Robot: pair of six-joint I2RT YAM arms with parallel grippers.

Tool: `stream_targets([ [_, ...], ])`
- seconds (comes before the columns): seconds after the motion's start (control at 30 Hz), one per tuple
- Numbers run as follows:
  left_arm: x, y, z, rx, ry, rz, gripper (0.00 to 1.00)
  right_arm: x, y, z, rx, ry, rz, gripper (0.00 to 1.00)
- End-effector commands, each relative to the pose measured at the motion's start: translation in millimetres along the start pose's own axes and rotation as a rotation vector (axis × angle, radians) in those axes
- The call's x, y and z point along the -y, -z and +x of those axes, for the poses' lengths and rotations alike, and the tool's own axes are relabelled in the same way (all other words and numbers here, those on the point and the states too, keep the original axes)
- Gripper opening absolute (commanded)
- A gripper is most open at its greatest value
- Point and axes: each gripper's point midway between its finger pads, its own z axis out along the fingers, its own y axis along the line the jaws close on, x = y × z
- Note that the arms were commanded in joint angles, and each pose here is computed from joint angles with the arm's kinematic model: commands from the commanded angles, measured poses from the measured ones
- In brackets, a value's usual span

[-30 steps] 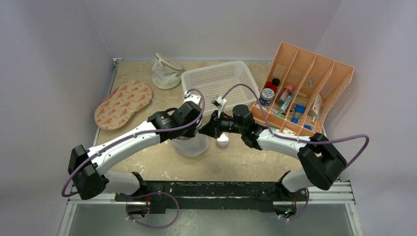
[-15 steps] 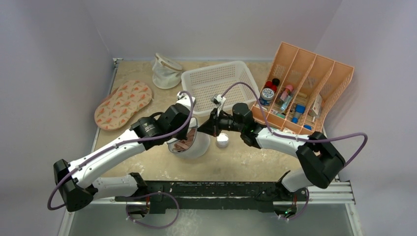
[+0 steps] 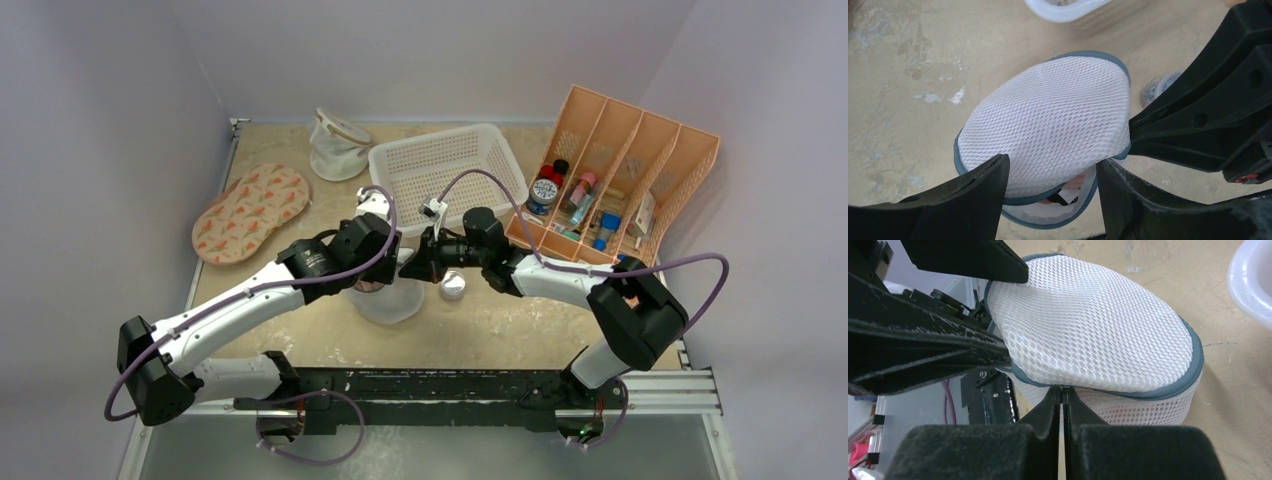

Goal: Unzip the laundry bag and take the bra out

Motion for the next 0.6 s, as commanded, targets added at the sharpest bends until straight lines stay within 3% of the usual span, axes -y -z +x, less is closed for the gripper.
stream_targets([
  [0.0, 22.5, -7.0, -23.9, 0.075, 0.044, 0.074, 0.64, -25.5, 3.1, -31.7, 0.073, 0.05, -0.067, 0.0],
  [0.1, 26.0, -13.5, -21.5, 0.068, 0.04, 0.078, 0.61, -26.7, 3.3, -32.8, 0.08, 0.043, -0.071, 0.0],
  [0.33, 16.4, -4.6, -25.0, 0.089, -0.005, 0.06, 0.27, -20.7, 2.9, -31.2, 0.104, 0.022, -0.042, 0.0],
  [0.57, 27.0, 2.4, -25.0, 0.06, -0.134, 0.143, 0.03, -19.0, 9.1, -27.8, 0.083, -0.016, 0.002, 0.0],
])
